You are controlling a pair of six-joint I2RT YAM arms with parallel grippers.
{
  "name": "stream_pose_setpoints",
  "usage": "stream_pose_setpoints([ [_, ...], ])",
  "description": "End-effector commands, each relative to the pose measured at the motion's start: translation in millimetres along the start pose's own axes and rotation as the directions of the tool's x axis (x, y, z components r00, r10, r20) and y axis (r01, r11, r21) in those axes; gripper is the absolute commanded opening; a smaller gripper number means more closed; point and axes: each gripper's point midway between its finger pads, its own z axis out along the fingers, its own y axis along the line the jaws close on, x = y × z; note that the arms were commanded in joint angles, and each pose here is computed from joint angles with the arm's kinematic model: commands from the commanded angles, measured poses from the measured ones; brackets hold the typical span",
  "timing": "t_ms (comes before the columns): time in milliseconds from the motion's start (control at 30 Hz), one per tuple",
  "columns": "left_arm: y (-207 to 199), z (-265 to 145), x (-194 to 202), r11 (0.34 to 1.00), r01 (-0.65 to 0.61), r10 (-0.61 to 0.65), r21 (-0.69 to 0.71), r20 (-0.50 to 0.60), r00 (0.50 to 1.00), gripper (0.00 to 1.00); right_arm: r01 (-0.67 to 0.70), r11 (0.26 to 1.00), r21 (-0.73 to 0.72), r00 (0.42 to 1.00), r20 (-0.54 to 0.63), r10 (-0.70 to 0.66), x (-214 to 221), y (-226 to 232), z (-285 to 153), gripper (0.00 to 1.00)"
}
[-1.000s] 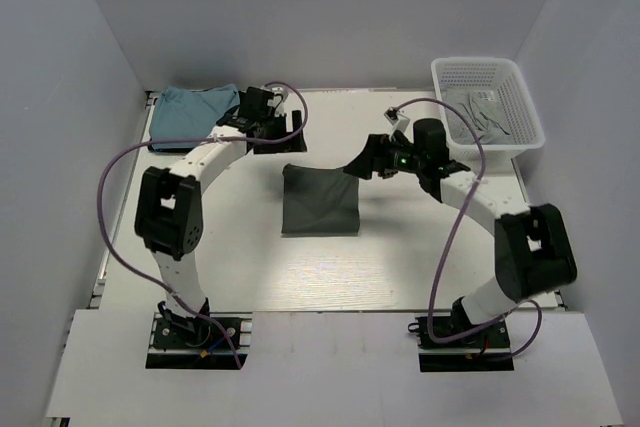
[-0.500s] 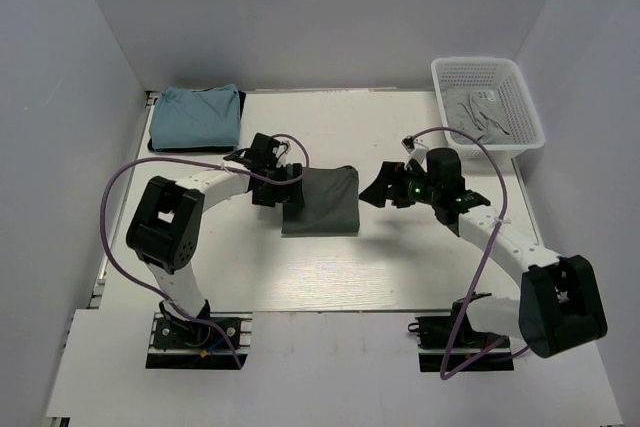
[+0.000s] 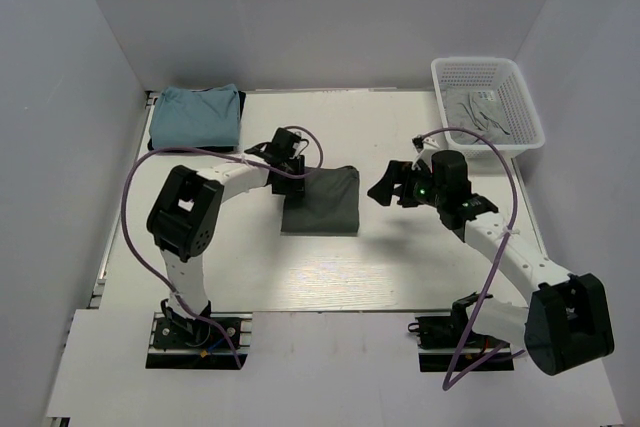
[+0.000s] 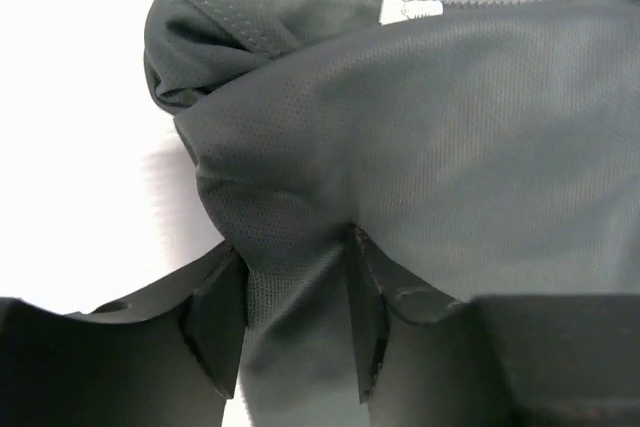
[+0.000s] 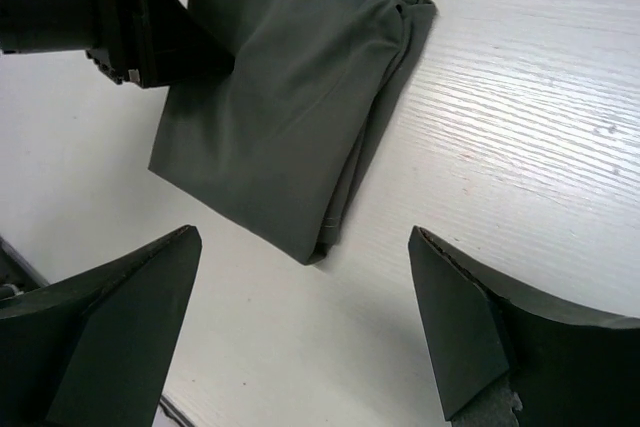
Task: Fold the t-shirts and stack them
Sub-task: Put the neatly folded tshirt into the corner of the board with the left arm
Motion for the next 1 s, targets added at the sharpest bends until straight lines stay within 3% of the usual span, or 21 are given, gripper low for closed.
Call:
stream_pose_setpoints([
  [0,34.5,27.6,67.3,0.978,-0.051,0.01,-0.202,-0.195,0.981,0.51,0.022,0.997,0.069,0.999,0.042,-0.025,-4.5,-12.3,-6.6,0.9],
  [100,37.2,37.7,80.6,0.967,-0.079,0.019,-0.241,-0.24,0.971,0.4,0.023,0.995,0.101,0.997,0.07,-0.03,-8.9,-16.4,-10.2,0.9],
  [133,38.1,40.3,79.3,0.965,-0.073,0.012,-0.253,-0.235,0.972,0.28,0.023,0.994,0.108,0.997,0.07,-0.03,-8.4,-17.9,-11.0,0.9],
  [167,41.3,42.8,82.1,0.961,-0.077,0.012,-0.265,-0.241,0.97,0.26,0.02,0.993,0.117,0.997,0.07,-0.028,-6.7,-20.0,-11.8,0.9],
  [267,53.2,42.3,69.9,0.93,-0.085,0.005,-0.359,-0.219,0.976,0.0,0.02,0.987,0.161,0.995,0.094,-0.035,-11.0,-27.1,-15.1,0.9],
  [433,60.7,1.1,-2.0,0.876,-0.063,0.056,-0.478,-0.029,0.998,0.0,0.018,0.978,0.21,0.992,0.118,-0.044,-13.8,-36.3,-16.9,0.9],
  [567,57.7,-43.1,-65.3,0.86,-0.076,0.165,-0.505,0.134,0.977,0.0,0.01,0.967,0.255,0.99,0.132,-0.045,-16.2,-45.1,-17.0,0.9],
  [667,54.2,-61.8,-91.6,0.851,-0.095,0.23,-0.516,0.204,0.952,0.0,0.009,0.962,0.274,0.99,0.131,-0.046,-15.9,-49.3,-17.1,0.9],
  [833,71.3,-90.5,-116.9,0.771,-0.123,0.33,-0.625,0.228,0.916,0.0,0.002,0.961,0.278,0.988,0.146,-0.045,-18.6,-49.6,-16.7,0.9],
  [967,79.1,-103.6,-139.9,0.761,-0.109,0.362,-0.64,0.278,0.89,0.0,-0.002,0.965,0.264,0.982,0.184,-0.048,-27.7,-46.1,-16.6,0.9],
])
